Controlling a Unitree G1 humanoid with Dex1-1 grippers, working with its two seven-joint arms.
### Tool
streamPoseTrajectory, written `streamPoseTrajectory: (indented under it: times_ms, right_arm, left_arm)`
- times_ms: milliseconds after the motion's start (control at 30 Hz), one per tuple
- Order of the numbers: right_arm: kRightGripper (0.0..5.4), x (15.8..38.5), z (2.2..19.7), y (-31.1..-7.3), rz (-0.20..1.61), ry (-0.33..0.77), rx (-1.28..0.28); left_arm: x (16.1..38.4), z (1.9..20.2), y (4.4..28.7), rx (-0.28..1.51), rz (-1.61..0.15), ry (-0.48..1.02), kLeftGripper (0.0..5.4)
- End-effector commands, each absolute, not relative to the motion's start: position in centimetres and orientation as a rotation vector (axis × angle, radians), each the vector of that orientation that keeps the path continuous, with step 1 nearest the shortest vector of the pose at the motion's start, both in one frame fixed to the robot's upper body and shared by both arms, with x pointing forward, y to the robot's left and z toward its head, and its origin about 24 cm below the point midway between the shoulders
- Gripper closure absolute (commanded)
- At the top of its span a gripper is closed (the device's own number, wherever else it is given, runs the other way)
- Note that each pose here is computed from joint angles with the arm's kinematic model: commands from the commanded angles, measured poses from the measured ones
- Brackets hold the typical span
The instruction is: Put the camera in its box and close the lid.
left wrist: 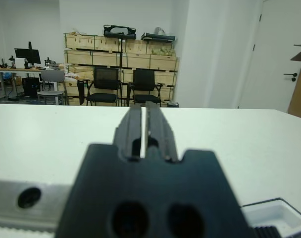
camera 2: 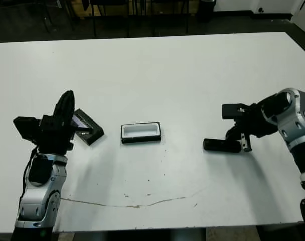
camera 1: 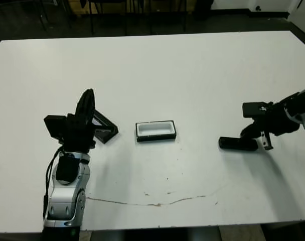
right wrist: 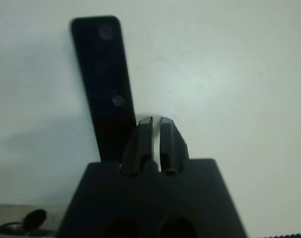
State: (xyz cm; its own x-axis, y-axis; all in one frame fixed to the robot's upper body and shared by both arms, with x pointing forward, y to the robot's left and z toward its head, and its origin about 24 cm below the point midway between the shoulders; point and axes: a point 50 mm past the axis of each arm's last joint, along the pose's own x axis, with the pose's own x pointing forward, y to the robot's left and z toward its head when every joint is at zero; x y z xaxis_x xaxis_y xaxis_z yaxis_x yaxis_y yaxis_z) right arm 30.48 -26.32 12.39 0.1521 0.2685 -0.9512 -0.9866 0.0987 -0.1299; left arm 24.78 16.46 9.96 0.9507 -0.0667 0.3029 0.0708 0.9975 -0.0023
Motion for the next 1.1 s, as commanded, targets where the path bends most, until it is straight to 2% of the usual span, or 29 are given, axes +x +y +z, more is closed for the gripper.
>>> streamPoseTrajectory:
  times_ms: [33, 100, 167, 233, 400, 567, 700, 767, 833, 867, 967, 1000, 1100]
  right_arm:
    - [5.40, 29.3, 11.2, -27.0, 1.199, 1.005, -0.964]
    - [5.40, 29.0, 10.7, -27.5, 1.208, 1.012, -0.949]
    - [5.40, 28.7, 10.5, -27.7, 1.249, 1.005, -0.864]
    - [5.40, 28.2, 11.0, -27.6, 1.258, 0.982, -0.855]
    - [5.40, 26.7, 13.8, -26.0, 1.217, 1.019, -0.871]
    - [5.40, 26.3, 13.6, -25.8, 1.232, 1.021, -0.824]
    - [5.40, 26.0, 14.1, -25.4, 1.241, 0.987, -0.864]
    - [5.40, 25.8, 14.5, -25.2, 1.182, 0.982, -0.904]
    - [5.40, 26.0, 13.9, -25.7, 1.092, 0.930, -0.930]
    - [5.40, 26.3, 13.0, -26.4, 1.049, 0.895, -0.928]
    - [5.40, 27.4, 8.7, -29.4, 0.844, 0.764, -0.924]
    - [5.40, 27.5, 8.3, -29.9, 0.780, 0.718, -0.923]
    - [5.40, 27.7, 10.3, -29.8, 0.615, 0.525, -0.837]
  left_arm:
    - [24.7, 9.5, 16.8, 0.004, -0.052, -0.279, 5.39]
    - [24.7, 9.5, 16.8, 0.001, -0.048, -0.275, 5.39]
    - [24.7, 9.5, 16.8, 0.001, -0.049, -0.276, 5.39]
    - [24.8, 9.5, 16.8, 0.001, -0.053, -0.278, 5.39]
    - [24.8, 9.5, 16.8, 0.005, -0.054, -0.280, 5.39]
    - [24.8, 9.5, 16.8, 0.003, -0.053, -0.282, 5.39]
    - [24.8, 9.5, 16.7, 0.002, -0.054, -0.282, 5.39]
    - [24.8, 9.4, 16.8, 0.000, -0.052, -0.279, 5.39]
    - [24.8, 9.4, 16.8, 0.001, -0.050, -0.276, 5.39]
    - [24.8, 9.4, 16.8, 0.002, -0.050, -0.277, 5.39]
    - [24.7, 9.4, 16.7, 0.001, -0.052, -0.280, 5.39]
    - [24.7, 9.4, 16.7, 0.002, -0.052, -0.279, 5.39]
    - [24.7, 9.4, 16.8, 0.001, -0.051, -0.276, 5.39]
